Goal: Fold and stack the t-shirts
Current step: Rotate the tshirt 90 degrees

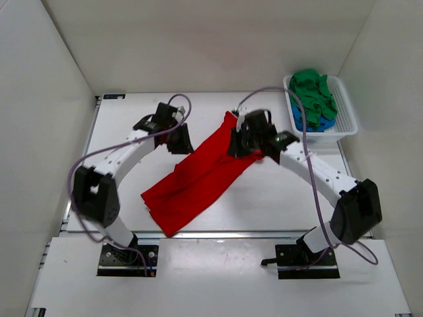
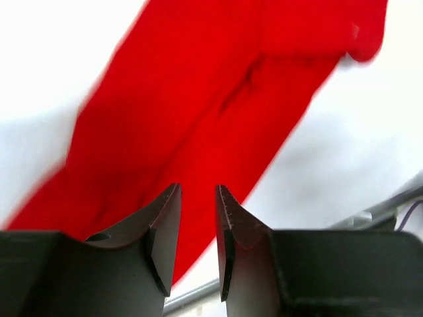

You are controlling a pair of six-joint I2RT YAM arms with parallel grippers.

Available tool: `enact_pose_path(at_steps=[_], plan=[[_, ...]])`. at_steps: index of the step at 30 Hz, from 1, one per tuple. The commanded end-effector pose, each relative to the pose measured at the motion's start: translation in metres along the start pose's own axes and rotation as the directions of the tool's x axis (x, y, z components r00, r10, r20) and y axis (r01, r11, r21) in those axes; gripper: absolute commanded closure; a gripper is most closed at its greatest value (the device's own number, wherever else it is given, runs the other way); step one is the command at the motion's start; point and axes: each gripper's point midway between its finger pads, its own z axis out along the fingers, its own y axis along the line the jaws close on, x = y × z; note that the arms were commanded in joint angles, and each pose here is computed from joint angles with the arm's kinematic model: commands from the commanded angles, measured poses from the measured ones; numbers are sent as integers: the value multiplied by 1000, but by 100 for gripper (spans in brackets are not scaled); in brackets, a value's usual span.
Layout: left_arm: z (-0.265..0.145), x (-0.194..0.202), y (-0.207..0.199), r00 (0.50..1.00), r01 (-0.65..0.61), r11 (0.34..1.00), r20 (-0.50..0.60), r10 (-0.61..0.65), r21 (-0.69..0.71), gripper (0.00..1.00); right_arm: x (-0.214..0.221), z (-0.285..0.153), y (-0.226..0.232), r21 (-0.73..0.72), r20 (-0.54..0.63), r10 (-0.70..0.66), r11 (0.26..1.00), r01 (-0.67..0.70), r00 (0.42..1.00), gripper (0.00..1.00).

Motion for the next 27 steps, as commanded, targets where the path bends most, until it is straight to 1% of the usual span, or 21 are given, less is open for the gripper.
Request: enact_pose_path(at_steps=[1, 2, 3, 4, 5, 6, 7, 9, 10, 11, 12, 14, 15, 16, 19, 20, 21, 22, 24, 26, 27], plan=[[24, -38, -8, 997, -71, 997, -5, 71, -6, 62, 45, 27, 31, -164, 54, 102, 982, -92, 993, 100], [29, -43, -13, 997, -72, 997, -7, 72, 8, 62, 76, 28, 41, -195, 12, 137, 972, -132, 990, 100], [39, -53, -16, 997, -76, 997, -7, 76, 4, 62, 73, 27, 59, -270, 48, 159, 952, -140, 986, 100], [52, -63, -19, 996, -85, 996, -13, 85, 7, 62, 82, 27, 64, -306, 53, 199, 936, -174, 979, 100], [70, -59, -20, 995, -92, 996, -47, 92, 2, 63, 101, 32, 73, -327, 14, 189, 929, -174, 982, 100], [73, -69, -29, 994, -105, 994, -34, 105, 12, 63, 105, 34, 88, -371, 7, 179, 914, -163, 984, 100], [85, -74, -37, 993, -114, 993, -40, 115, 35, 65, 110, 40, 93, -369, -19, 176, 914, -170, 984, 100], [105, -75, -44, 990, -128, 991, -59, 131, 46, 66, 131, 56, 116, -393, -97, 115, 908, -145, 989, 100], [118, -71, -48, 988, -126, 991, -81, 130, 51, 67, 129, 58, 124, -404, -100, 108, 904, -139, 989, 100], [127, -73, -51, 987, -137, 990, -80, 140, 44, 67, 136, 62, 136, -421, -117, 90, 898, -132, 989, 100], [139, -66, -53, 983, -149, 988, -102, 152, 40, 67, 141, 67, 145, -434, -131, 93, 890, -142, 987, 100], [152, -72, -53, 983, -161, 987, -91, 162, 18, 67, 150, 73, 157, -451, -152, 102, 878, -161, 983, 99], [163, -66, -49, 982, -152, 988, -114, 152, 12, 67, 160, 78, 158, -454, -183, 98, 874, -172, 978, 100], [162, -73, -51, 983, -155, 988, -97, 155, 6, 67, 165, 80, 161, -455, -195, 95, 873, -176, 976, 100], [180, -74, -44, 982, -149, 989, -120, 147, -7, 67, 185, 92, 162, -418, -246, 70, 892, -172, 967, 100], [185, -81, -41, 984, -146, 989, -110, 143, -15, 67, 196, 98, 156, -379, -276, 66, 909, -172, 959, 100], [194, -73, -34, 980, -145, 989, -140, 139, -32, 67, 202, 104, 156, -364, -294, 55, 916, -166, 954, 100], [194, -78, -34, 980, -148, 988, -138, 141, -43, 67, 219, 108, 146, -319, -340, 44, 934, -159, 939, 100], [205, -85, -29, 980, -152, 987, -139, 143, -57, 67, 232, 113, 137, -258, -387, 37, 955, -147, 921, 100], [210, -83, -26, 978, -148, 986, -159, 133, -81, 67, 248, 114, 121, -185, -431, 43, 974, -134, 902, 100], [214, -83, -21, 979, -140, 986, -164, 125, -89, 67, 250, 111, 118, -177, -439, 44, 975, -134, 897, 100]])
